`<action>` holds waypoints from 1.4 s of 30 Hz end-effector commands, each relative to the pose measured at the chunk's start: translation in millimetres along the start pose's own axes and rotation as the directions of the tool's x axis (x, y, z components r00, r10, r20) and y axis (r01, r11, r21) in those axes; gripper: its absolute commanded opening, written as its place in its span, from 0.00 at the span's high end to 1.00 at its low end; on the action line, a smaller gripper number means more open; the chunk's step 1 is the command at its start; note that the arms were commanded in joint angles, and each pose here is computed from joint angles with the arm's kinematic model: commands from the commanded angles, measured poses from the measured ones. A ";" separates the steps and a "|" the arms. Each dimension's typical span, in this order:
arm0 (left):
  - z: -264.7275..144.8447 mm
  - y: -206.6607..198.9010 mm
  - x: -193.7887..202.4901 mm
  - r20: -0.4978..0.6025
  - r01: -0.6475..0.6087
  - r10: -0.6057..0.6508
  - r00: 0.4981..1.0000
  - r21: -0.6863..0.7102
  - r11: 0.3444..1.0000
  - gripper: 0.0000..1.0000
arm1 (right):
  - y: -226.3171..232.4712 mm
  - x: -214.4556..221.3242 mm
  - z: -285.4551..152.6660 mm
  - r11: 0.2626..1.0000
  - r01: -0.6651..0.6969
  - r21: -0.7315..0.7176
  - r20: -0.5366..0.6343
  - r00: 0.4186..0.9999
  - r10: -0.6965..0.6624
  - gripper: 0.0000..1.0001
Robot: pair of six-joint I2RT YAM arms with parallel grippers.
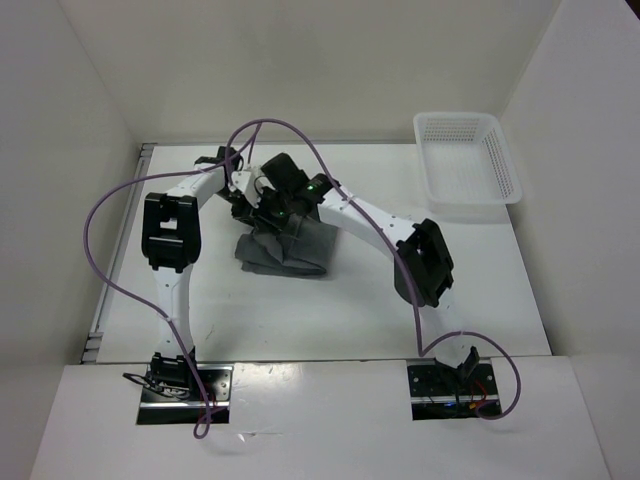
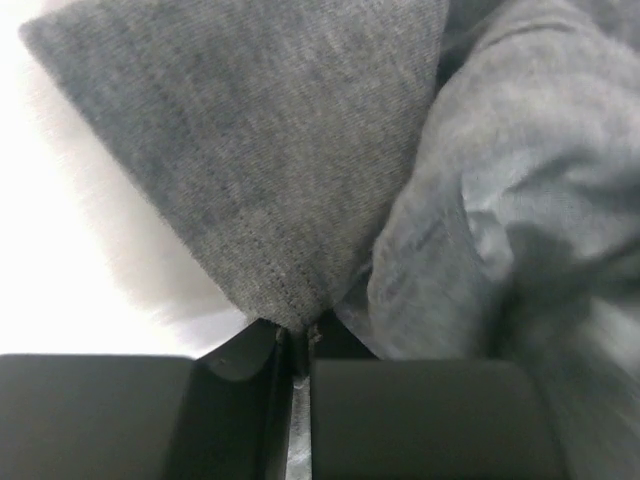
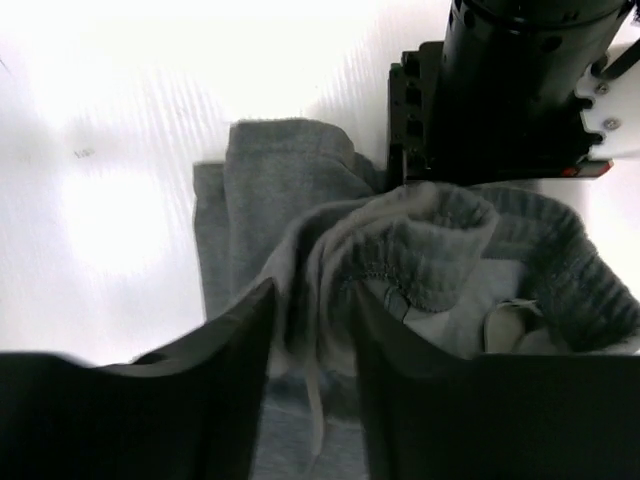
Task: Fold and stack the shorts
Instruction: Fold the shorts
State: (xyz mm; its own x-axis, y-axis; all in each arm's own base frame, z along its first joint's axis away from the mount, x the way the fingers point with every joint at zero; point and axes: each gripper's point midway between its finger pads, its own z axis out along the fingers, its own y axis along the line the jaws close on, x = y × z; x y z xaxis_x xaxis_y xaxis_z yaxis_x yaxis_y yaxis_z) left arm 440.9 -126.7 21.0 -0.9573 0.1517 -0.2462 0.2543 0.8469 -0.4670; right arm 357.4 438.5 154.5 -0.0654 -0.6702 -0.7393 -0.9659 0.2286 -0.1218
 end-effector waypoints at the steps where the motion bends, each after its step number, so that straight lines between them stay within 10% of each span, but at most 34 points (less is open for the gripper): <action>1: 8.1 11.1 11.2 -0.037 0.012 -0.014 0.999 -0.036 0.999 0.89 | 0.6 -52.2 -4.5 0.998 0.043 0.042 0.125 0.991 -0.048 0.53; 9: -13.7 50.0 1.0 0.017 0.013 -0.009 1.000 -0.232 0.973 0.52 | 41.3 -149.5 -49.2 1.000 0.012 -0.008 0.340 0.940 -0.009 0.31; 17: -98.9 64.0 -30.3 0.194 0.049 0.025 0.981 -0.370 0.928 0.00 | 4.8 -45.8 -80.3 0.969 -0.144 0.201 0.173 0.979 0.109 0.82; 26: -191.4 -71.9 -44.0 0.394 -0.156 0.195 0.898 -0.129 0.979 0.04 | -17.3 44.0 -69.1 0.924 -0.253 0.286 0.082 0.967 0.240 1.00; 31: -131.3 -76.8 0.0 0.223 -0.114 0.098 0.970 0.062 0.992 0.65 | -38.6 92.3 -82.2 0.859 -0.402 0.317 0.080 0.914 0.398 0.95; 36: -102.5 -98.0 16.5 0.147 -0.156 0.145 0.978 0.071 0.985 0.33 | -40.2 118.2 -88.2 0.809 -0.506 0.299 0.106 0.860 0.498 0.85; 42: -75.5 -101.1 42.0 0.072 -0.155 0.149 0.986 0.085 0.984 0.23 | -0.9 140.8 -86.0 0.779 -0.604 0.170 0.065 0.795 0.603 0.57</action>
State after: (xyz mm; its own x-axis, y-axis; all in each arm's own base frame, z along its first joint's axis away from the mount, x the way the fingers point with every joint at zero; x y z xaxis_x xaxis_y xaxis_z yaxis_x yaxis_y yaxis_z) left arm 367.8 -162.7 112.0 -0.9102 0.2359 -0.3405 0.3840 0.7889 -0.4797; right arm 338.5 269.0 83.2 -0.6224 -0.4325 -0.6523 -0.6589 0.7394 0.1384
